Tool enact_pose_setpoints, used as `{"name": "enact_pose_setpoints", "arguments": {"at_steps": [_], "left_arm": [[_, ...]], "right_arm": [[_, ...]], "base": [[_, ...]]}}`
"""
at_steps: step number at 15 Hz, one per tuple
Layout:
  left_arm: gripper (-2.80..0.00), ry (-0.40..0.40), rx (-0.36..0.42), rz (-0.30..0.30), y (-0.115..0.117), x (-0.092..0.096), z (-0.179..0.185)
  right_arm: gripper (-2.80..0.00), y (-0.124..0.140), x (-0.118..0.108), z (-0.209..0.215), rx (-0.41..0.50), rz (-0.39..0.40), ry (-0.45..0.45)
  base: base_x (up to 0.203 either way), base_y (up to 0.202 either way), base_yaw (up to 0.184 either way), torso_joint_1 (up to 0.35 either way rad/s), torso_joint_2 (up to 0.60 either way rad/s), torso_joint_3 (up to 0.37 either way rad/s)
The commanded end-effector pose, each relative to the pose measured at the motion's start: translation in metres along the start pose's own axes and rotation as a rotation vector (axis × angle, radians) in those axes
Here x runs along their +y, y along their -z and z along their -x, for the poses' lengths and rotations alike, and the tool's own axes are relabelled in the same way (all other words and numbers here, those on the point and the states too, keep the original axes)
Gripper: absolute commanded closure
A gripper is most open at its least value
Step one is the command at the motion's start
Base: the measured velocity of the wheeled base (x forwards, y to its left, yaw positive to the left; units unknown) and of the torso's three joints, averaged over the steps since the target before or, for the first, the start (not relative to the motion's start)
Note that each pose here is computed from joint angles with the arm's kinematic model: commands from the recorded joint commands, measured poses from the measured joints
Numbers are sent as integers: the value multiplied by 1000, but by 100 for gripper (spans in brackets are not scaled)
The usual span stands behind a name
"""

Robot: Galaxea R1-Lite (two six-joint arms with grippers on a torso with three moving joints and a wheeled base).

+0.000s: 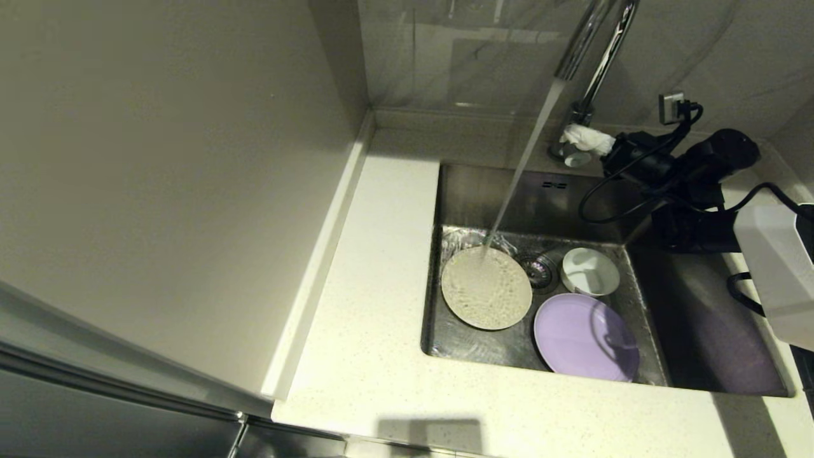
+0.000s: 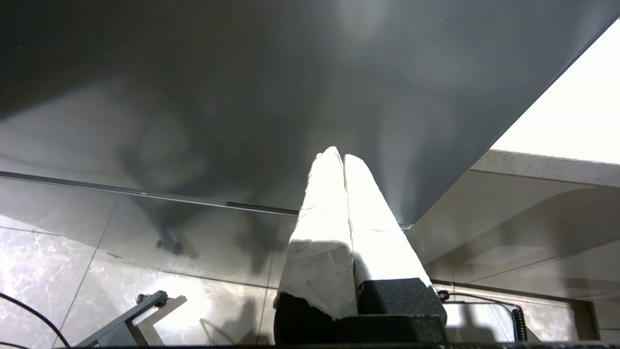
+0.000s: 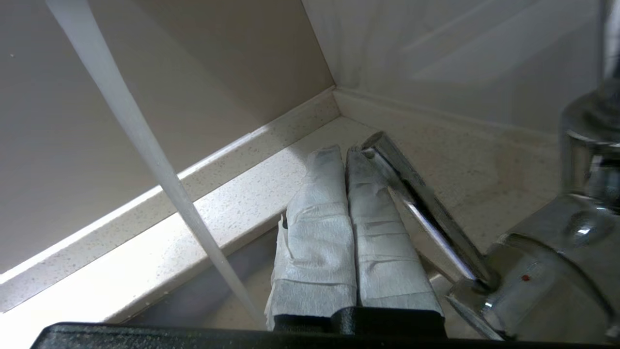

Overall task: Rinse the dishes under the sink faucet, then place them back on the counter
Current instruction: Turn off the faucet

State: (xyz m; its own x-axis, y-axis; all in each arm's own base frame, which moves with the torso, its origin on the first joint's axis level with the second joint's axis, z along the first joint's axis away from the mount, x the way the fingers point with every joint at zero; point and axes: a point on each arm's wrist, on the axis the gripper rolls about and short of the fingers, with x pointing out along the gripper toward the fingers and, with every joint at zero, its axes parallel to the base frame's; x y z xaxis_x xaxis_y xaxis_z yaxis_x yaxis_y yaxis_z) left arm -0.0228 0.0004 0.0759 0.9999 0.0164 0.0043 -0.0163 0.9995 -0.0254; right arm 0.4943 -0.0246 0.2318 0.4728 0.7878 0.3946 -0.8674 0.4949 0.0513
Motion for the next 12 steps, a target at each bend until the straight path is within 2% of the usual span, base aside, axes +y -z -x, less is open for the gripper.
{"name": "enact_pose_setpoints", "arguments": {"at_steps": [1,3,4,7,9,10,12], "left_arm": [[0,0,-3,0,0,0,0],[0,0,-3,1,0,0,0],[0,0,-3,0,0,0,0],[0,1,-4,0,0,0,0],[0,0,-3,0,0,0,0],[0,0,-5,0,0,0,0],[0,0,-3,1,0,0,0]], "right_arm": [[0,4,1,-3,3,-5,-13],[0,5,0,-3,6,-14,-5],[0,5,-2,-3,2,-42,27],[0,13,-16,4,68,-246,205],[0,18,-23,10,119,-379,369],[0,20,-24,12,127,-418,458],[0,16,-22,12,130,-434,485]], "base": [[0,0,0,0,0,0],[0,0,0,0,0,0],[0,0,0,0,0,0],[0,0,0,0,0,0],[0,0,0,0,0,0],[0,0,0,0,0,0],[0,0,0,0,0,0]]}}
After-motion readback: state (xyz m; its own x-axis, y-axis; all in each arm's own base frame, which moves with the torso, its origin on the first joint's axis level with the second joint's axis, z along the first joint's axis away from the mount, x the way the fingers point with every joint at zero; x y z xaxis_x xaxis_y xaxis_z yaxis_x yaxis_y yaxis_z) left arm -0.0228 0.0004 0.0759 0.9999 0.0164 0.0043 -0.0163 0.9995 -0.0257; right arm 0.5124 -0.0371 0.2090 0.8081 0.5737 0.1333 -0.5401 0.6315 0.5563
